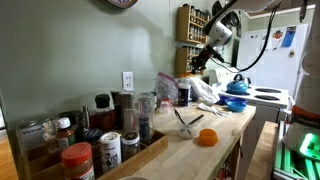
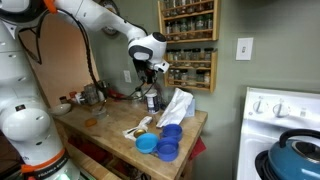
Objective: Place the orange lid on top of the container on the blue jar
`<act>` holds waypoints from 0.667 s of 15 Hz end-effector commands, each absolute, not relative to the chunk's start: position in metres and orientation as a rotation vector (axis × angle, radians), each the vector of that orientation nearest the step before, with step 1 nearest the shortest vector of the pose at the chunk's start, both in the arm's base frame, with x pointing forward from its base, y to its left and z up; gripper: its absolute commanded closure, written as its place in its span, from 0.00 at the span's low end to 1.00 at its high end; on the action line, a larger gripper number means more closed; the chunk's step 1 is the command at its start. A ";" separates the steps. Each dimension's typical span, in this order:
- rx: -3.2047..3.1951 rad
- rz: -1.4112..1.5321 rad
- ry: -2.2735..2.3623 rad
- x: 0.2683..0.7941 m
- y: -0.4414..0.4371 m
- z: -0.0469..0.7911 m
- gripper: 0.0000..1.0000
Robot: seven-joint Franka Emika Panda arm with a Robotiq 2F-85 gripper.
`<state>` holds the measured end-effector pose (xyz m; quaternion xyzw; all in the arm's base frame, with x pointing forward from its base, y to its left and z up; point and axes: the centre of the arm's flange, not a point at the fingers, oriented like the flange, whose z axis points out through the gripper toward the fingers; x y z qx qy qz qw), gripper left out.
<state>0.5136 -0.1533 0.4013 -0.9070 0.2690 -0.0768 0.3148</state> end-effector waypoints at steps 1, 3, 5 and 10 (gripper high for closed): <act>-2.361 -0.229 0.747 0.511 -0.154 0.395 0.99; -2.361 -0.239 0.758 0.512 -0.153 0.394 0.99; -2.367 -0.259 0.774 0.513 -0.155 0.393 0.99; -2.379 -0.290 0.811 0.518 -0.155 0.386 0.99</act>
